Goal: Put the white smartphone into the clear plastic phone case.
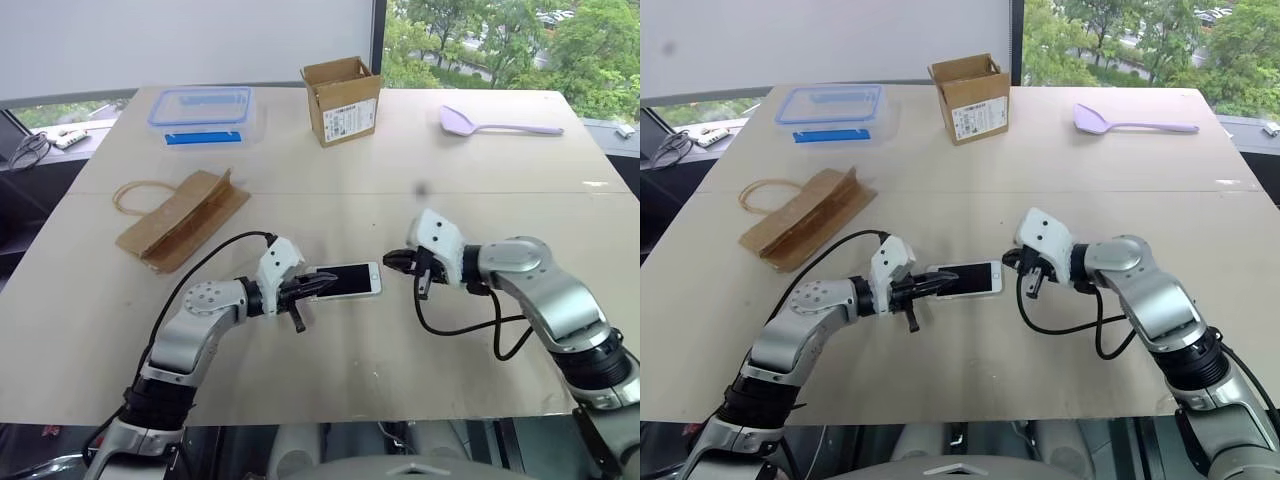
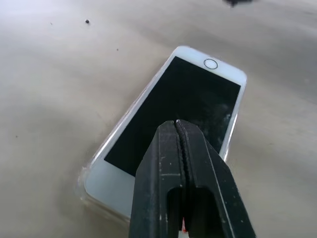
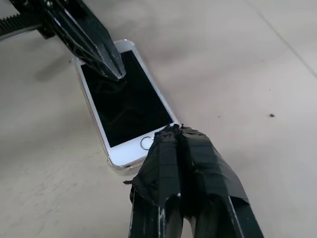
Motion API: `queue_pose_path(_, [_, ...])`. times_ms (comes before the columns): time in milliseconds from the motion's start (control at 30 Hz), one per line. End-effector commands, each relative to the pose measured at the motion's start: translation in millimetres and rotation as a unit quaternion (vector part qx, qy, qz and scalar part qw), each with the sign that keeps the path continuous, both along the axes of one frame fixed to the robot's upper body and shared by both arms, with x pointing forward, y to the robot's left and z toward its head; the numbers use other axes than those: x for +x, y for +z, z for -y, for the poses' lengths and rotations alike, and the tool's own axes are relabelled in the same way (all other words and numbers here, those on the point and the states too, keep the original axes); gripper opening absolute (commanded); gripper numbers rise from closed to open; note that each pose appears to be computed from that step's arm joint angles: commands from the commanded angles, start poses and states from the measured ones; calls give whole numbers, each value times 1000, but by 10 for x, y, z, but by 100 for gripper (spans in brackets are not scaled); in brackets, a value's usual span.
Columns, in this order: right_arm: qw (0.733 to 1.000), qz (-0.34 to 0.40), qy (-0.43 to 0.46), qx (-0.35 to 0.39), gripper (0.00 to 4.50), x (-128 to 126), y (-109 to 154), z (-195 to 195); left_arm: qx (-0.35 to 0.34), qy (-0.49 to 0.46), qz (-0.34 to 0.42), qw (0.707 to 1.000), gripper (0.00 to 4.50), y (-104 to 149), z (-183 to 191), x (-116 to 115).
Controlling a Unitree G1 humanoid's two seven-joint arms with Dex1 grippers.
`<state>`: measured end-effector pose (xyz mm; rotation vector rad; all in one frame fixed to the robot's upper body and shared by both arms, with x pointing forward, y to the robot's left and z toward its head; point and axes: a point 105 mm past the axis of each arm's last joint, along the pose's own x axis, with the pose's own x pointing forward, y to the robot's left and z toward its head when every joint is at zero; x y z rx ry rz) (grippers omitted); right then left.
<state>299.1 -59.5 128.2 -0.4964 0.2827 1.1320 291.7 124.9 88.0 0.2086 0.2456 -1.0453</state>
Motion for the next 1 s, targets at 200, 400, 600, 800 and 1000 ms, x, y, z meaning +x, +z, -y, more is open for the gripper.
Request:
queue_pose_path(200, [999,0,40,-34,0,29,-118,-177,20,3,1,1000,2,-48,-39,-13])
queue_pose_path(400, [994,-46,37,-88,0,7,-375,-120,20,9,3,1000,2,-46,-41,-46])
queue_pose_path(600, [989,-82,37,-115,0,-57,-555,-92,20,12,3,1000,2,-55,-27,-75])
queue_pose_path(800, [984,-127,15,-125,0,-108,-721,-49,18,12,2,1000,2,-60,1,-84])
queue_pose_path(1000, [980,-152,-28,-128,0,-73,-735,-10,18,12,2,1000,2,-67,18,-87])
